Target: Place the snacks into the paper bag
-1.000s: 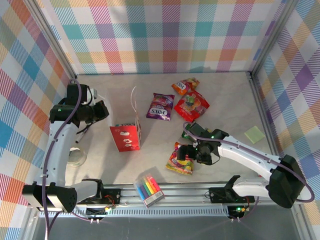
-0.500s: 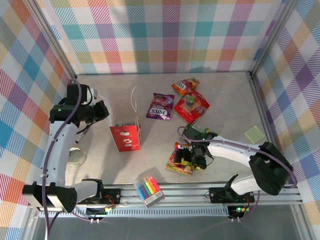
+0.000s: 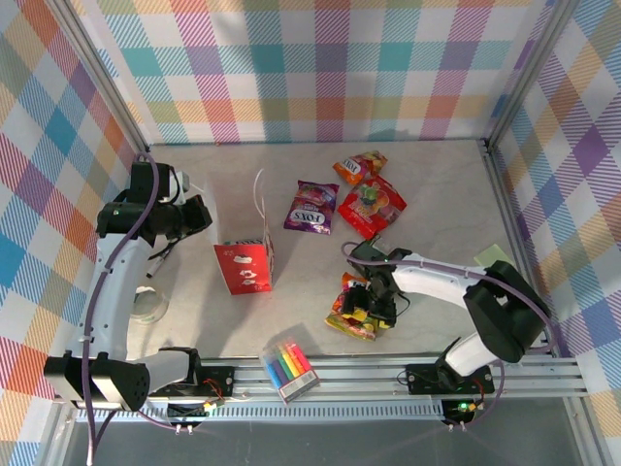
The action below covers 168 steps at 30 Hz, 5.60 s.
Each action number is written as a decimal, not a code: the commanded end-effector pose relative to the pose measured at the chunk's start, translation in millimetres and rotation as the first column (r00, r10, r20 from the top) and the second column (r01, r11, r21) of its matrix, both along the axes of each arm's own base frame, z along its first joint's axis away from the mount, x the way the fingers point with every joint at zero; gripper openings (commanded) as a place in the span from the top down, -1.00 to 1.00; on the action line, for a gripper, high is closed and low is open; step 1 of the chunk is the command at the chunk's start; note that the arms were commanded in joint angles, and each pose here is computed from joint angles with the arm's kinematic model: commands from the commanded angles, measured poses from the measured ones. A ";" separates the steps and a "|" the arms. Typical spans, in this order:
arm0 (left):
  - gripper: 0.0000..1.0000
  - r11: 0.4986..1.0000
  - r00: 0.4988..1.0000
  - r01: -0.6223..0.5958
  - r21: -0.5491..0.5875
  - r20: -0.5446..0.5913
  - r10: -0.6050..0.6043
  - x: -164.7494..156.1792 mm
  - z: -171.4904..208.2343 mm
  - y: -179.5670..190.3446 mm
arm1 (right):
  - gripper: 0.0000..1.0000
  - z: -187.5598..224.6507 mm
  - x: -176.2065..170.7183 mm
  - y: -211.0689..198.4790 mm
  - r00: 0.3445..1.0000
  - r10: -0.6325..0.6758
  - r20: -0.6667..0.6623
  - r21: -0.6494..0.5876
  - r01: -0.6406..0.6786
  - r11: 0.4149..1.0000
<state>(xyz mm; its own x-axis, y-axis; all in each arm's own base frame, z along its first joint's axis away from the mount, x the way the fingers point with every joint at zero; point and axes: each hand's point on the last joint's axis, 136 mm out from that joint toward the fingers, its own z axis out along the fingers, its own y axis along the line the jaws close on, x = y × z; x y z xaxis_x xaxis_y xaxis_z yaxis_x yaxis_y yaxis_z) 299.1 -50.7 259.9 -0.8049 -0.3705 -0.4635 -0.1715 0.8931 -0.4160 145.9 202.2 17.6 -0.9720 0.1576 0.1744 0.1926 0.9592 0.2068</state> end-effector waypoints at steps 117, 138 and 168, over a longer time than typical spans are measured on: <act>0.93 0.999 1.000 0.009 0.031 -0.008 -0.009 -1.8 7.1 5.4 | 0.79 340.5 182.3 269.6 0.266 0.288 0.920 0.035 -0.788 0.614; 0.92 0.999 1.000 0.010 0.038 -0.018 -0.009 -2.8 3.4 6.5 | 0.62 288.5 191.2 271.8 0.336 0.384 0.860 0.015 -0.768 0.640; 0.92 1.000 1.000 0.006 0.030 -0.020 -0.006 2.0 1.6 5.6 | -0.24 402.8 159.4 227.6 0.192 0.245 0.950 -0.012 -0.764 0.646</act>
